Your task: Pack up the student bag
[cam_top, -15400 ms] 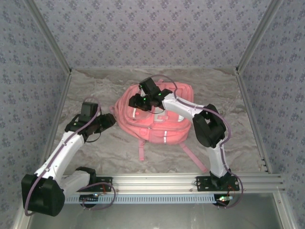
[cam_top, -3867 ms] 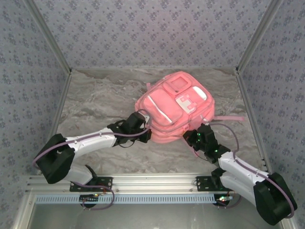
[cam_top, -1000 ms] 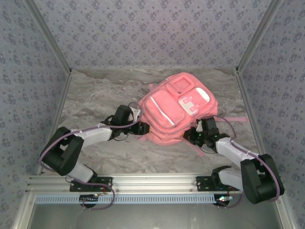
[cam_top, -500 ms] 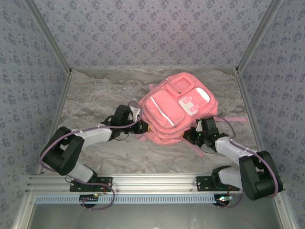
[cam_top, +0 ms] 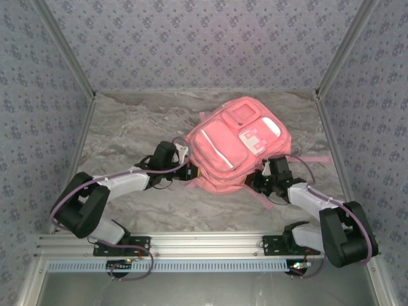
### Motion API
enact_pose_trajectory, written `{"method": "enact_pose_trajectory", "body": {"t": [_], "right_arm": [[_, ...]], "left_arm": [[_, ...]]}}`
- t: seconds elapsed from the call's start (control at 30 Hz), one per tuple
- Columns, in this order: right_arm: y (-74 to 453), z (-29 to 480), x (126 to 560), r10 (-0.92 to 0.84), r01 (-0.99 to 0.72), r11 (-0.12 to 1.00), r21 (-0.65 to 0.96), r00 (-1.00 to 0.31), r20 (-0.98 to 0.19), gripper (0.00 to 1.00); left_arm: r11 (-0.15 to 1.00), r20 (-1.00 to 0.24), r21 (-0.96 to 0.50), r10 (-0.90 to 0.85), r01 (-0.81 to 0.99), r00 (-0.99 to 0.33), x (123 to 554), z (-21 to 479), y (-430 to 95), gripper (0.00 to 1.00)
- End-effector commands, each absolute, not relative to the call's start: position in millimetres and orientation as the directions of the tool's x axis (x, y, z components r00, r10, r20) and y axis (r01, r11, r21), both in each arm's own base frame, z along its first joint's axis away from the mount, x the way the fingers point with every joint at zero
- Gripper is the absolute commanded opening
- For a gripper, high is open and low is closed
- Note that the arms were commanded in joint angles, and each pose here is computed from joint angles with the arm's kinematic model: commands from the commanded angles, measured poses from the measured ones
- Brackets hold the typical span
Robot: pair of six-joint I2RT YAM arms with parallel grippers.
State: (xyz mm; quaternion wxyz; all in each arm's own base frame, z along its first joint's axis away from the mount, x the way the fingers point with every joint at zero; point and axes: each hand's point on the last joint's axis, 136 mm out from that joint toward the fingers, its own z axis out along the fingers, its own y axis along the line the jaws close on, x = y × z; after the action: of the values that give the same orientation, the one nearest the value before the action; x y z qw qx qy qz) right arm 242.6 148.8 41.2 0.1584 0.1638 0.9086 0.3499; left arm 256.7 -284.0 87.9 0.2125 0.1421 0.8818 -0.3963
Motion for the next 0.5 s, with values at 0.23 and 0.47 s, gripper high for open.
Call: {"method": "enact_pose_trajectory", "body": {"t": [0.23, 0.47], "right_arm": [[155.8, 46.5, 239.6, 0.379, 0.151, 0.683, 0.714, -0.91, -0.17, 0.1], [155.7, 49.2, 240.4, 0.378, 0.15, 0.685, 0.713, -0.91, -0.172, 0.1]], "left_arm": [[0.663, -0.489, -0.575, 0.191, 0.479, -0.851, 227.9, 88.8, -287.6, 0.16], [0.666, -0.474, -0.583, 0.187, 0.465, -0.861, 225.3, 85.5, -288.8, 0.1]]}}
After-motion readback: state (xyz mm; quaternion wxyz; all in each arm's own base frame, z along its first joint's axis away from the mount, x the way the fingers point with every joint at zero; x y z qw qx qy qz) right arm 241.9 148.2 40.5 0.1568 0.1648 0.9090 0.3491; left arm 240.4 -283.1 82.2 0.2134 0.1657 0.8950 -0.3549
